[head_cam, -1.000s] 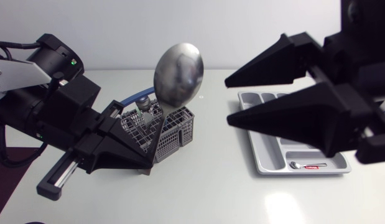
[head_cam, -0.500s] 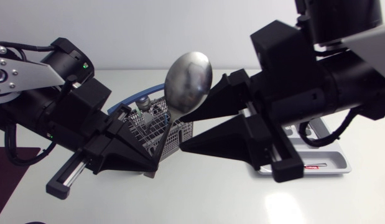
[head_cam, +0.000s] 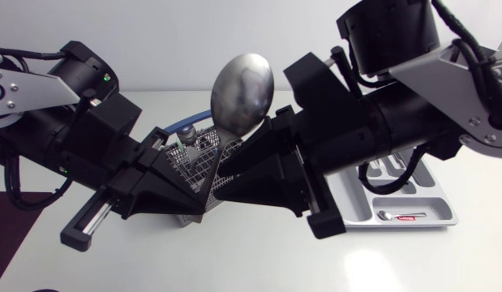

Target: Unload the cutlery basket into the drawer organizer.

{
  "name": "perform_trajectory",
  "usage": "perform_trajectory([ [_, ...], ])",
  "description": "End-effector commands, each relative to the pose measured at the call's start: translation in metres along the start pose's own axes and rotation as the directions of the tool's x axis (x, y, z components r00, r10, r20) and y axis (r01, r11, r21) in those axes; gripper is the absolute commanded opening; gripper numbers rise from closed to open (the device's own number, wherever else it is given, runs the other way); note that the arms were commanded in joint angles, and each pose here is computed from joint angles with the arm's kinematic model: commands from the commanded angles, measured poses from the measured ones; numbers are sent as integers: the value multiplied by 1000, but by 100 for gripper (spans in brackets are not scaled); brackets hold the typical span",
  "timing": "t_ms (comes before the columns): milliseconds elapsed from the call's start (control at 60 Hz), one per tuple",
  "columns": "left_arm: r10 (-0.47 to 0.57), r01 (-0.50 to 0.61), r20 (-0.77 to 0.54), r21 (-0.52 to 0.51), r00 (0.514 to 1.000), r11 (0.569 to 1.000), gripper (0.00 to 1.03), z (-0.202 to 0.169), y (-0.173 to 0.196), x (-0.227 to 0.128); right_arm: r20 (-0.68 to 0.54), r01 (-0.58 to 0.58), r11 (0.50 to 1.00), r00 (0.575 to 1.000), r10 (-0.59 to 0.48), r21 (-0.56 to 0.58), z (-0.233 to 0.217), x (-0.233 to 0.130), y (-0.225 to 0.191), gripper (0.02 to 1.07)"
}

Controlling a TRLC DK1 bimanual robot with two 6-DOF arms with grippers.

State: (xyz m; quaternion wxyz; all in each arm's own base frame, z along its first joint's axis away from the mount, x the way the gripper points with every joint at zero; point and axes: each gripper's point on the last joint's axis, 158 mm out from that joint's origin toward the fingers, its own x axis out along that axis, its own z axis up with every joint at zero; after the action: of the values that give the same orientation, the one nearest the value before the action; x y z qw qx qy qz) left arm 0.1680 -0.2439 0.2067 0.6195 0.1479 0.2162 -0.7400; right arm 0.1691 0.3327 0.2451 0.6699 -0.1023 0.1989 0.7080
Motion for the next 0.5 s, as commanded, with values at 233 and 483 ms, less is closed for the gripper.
perform_trajectory([
  [233, 9, -10, 37, 37, 999, 999, 3, 8, 7, -4, 17, 8, 1000, 1000, -8, -9, 16, 6, -2, 38],
  [483, 15, -17, 50, 33, 999, 999, 3, 11, 9, -3, 23, 20, 1000, 1000, -20, -19, 20, 6, -5, 19],
])
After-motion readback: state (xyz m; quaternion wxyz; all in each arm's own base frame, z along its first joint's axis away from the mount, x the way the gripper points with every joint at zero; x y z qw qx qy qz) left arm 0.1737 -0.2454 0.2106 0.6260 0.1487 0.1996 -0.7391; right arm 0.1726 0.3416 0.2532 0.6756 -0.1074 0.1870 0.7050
